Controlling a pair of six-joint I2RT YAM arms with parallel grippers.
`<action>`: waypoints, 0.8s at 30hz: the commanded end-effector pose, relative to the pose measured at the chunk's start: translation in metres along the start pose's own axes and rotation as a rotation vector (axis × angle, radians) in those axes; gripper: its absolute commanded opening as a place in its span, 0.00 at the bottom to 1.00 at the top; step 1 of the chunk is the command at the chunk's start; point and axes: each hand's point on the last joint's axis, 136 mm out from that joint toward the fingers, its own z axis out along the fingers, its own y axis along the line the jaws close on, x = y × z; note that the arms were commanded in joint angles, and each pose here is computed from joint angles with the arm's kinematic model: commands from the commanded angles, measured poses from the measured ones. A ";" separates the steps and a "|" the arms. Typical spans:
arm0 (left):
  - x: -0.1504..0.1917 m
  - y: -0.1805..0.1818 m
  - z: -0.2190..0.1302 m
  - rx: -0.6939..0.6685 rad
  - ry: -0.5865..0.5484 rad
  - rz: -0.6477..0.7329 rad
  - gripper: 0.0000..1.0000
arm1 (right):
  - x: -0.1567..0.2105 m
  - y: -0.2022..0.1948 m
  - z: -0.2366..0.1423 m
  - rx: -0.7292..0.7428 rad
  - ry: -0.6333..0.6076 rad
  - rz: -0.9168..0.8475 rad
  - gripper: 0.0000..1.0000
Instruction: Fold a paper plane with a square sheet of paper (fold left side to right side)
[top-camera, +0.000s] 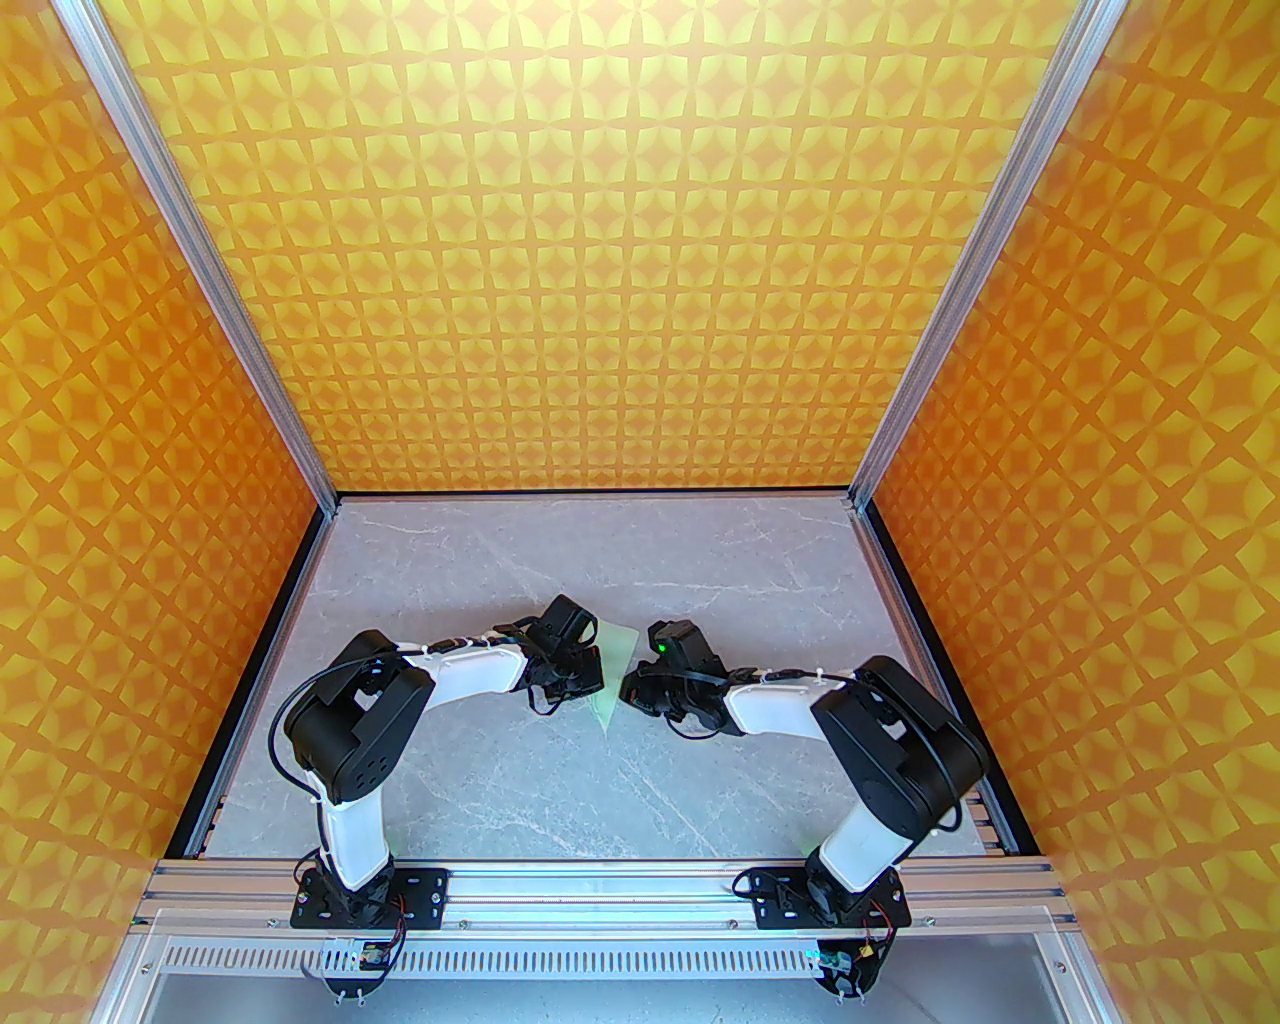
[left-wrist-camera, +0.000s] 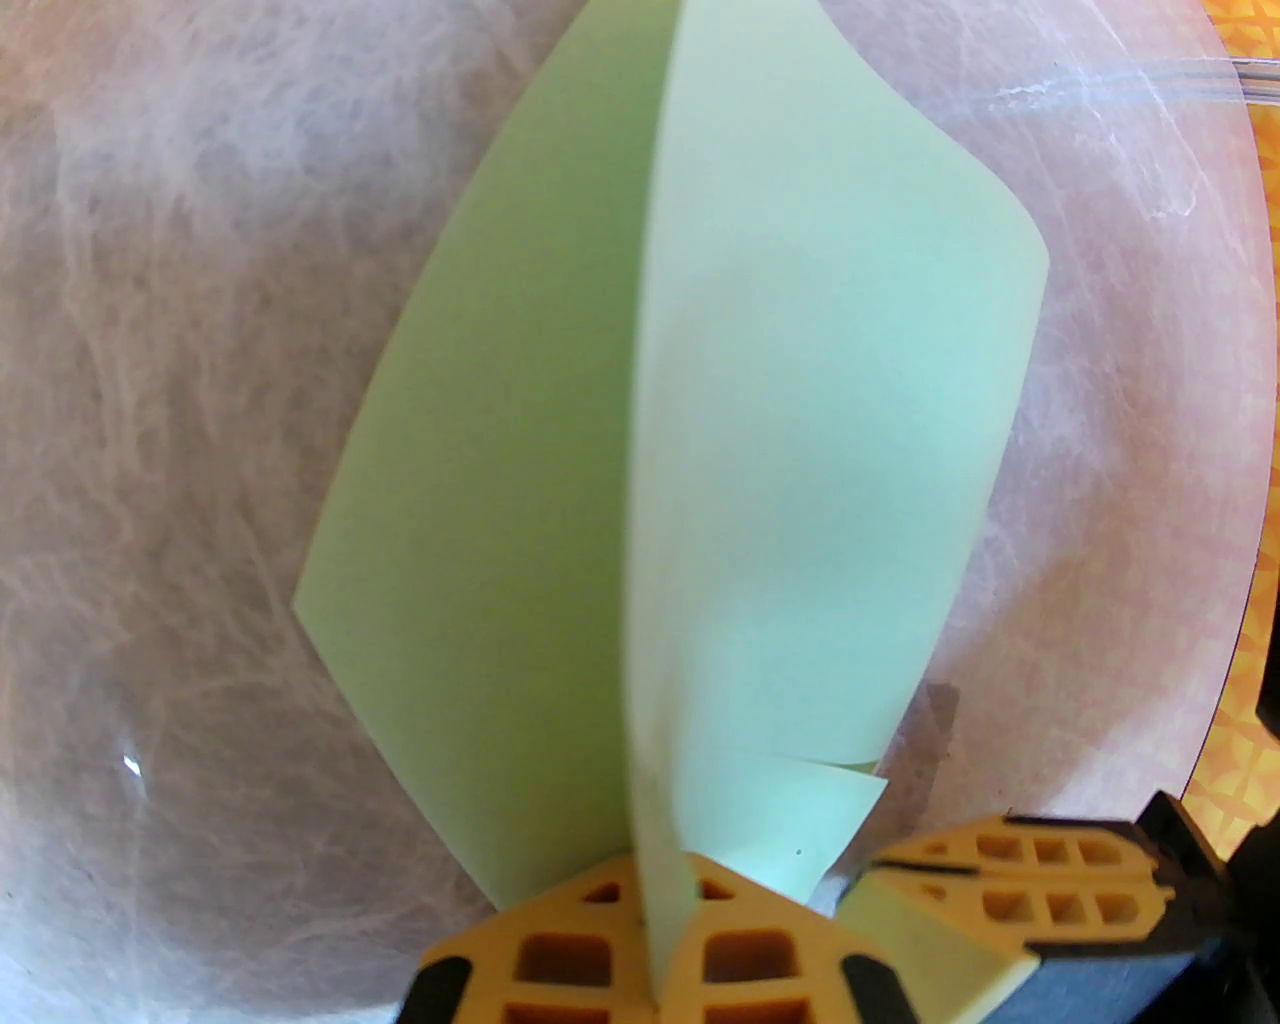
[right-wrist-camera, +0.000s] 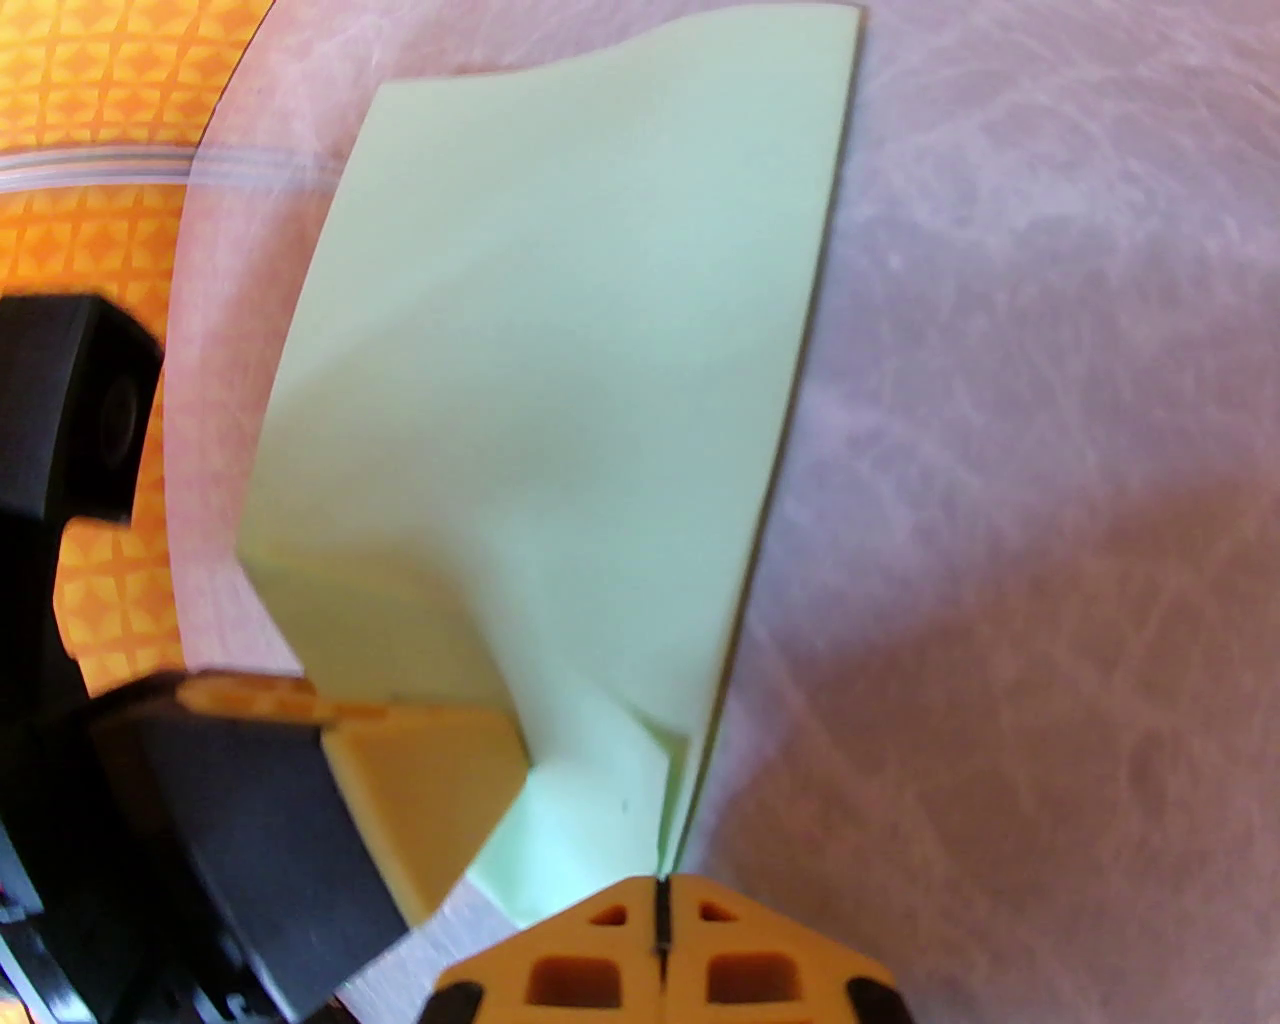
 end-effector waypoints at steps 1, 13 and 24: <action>0.003 0.005 -0.001 -0.024 -0.003 0.007 0.00 | -0.014 0.010 0.002 -0.042 -0.037 0.024 0.00; 0.004 0.004 0.000 -0.024 0.000 0.010 0.00 | -0.019 0.013 0.009 -0.046 -0.023 0.021 0.00; 0.004 0.004 0.001 -0.027 0.004 0.012 0.00 | -0.023 0.010 -0.008 -0.008 -0.075 -0.007 0.00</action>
